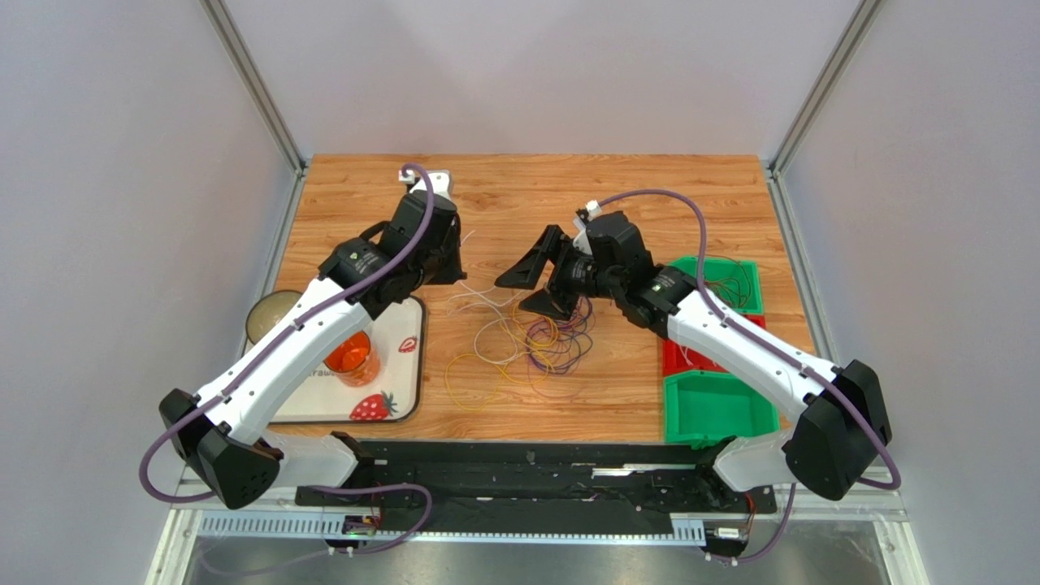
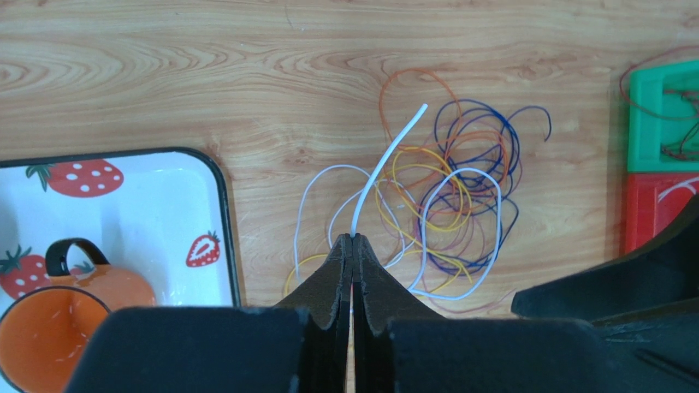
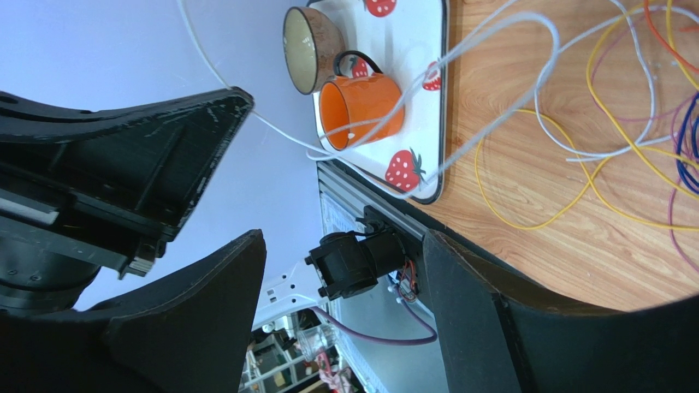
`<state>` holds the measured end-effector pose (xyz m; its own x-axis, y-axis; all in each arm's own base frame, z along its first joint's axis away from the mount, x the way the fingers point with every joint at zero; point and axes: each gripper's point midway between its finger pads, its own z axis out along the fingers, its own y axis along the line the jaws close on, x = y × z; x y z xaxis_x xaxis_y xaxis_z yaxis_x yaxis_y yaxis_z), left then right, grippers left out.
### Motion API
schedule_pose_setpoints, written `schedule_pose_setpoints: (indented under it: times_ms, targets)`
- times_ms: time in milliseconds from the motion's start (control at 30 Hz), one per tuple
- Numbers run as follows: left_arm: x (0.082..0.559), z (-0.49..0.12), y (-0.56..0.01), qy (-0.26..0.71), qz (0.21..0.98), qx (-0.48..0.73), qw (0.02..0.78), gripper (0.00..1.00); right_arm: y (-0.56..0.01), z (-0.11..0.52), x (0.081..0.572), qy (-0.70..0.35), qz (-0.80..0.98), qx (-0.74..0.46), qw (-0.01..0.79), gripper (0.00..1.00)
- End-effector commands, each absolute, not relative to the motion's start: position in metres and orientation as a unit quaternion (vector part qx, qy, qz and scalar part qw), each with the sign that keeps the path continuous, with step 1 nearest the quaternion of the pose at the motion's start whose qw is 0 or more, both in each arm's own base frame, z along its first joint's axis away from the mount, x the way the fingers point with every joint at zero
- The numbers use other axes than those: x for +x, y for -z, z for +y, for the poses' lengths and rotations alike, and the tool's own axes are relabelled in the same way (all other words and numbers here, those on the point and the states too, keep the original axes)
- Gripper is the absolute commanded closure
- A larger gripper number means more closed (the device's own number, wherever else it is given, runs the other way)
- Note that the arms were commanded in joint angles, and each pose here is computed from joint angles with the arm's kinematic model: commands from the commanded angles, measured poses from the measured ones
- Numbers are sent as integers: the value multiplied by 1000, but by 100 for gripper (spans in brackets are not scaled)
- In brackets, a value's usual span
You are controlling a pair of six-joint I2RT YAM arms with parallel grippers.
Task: Untangle the cables
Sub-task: Place the cable in the bin.
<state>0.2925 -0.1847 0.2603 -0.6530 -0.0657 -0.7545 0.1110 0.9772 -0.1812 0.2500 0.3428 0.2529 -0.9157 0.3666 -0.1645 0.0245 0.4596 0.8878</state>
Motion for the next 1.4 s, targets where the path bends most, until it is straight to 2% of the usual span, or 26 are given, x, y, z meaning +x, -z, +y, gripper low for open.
schedule_pose_setpoints:
  times_ms: [0,433,933,1367]
  targets:
    - [304,-182,-266,120,887,-70,440,100,-263,344,246,-523,822,160,161,26]
    - [305,-199,-258,271,858,-129,416,100,-245,353,255,-521,810,231,138,29]
    - [301,-209,-248,293,859,-108,406,100,-213,387,265,-519,814,240,103,35]
    - [300,-215,-241,305,860,-107,395,100,-221,373,275,-524,799,253,151,43]
